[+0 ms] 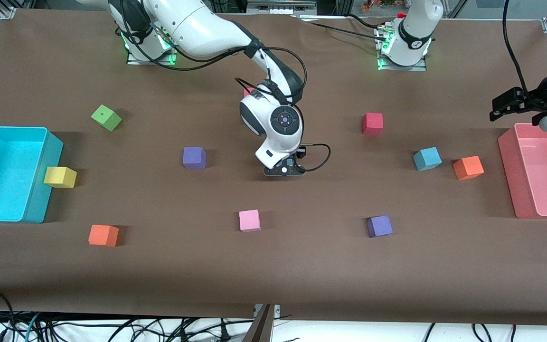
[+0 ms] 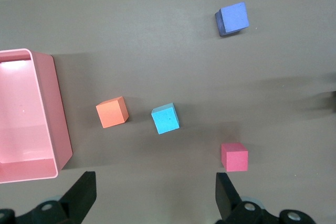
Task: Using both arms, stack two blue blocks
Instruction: 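Lift the light blue cube with the right gripper toward the table middle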
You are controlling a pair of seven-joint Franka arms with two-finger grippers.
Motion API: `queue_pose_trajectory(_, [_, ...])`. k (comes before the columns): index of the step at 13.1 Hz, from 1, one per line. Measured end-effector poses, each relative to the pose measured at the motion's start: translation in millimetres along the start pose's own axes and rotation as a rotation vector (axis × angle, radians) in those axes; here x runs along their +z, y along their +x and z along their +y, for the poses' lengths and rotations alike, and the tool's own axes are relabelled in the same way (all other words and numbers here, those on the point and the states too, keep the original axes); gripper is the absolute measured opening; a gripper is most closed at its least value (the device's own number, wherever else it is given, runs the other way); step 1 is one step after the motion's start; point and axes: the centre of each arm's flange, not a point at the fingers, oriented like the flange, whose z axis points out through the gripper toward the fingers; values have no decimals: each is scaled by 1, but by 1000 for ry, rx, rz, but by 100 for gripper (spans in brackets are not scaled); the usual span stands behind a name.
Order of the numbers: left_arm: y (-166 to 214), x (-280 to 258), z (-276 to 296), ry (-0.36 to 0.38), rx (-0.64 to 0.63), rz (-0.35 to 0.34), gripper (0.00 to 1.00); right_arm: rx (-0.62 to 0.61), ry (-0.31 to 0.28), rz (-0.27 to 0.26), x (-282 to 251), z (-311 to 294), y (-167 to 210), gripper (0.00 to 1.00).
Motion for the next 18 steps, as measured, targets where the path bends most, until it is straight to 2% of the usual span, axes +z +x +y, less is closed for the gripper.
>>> queue_pose_trajectory(5, [-1,1,0,-1,0,-8,100,60,-4,-3,5,1,0,56])
queue_pose_trajectory(8, [1,4,0,-1,1,-15,100,63,2,4,6,1,2,66])
queue_pose_trajectory(10, [2,5,2,-1,3,-18,100,64,4,6,9,1,3,80])
queue_pose_trajectory(11, [2,6,3,-1,4,-19,100,64,4,6,10,1,3,80])
queue_pose_trajectory(13, [4,9,4,-1,7,-24,100,56,6,9,11,2,4,96])
queue_pose_trajectory(14, [6,12,5,0,9,-28,100,52,8,11,10,2,5,99])
queue_pose_trajectory(18, [16,24,4,2,9,-22,100,49,36,9,3,5,13,98])
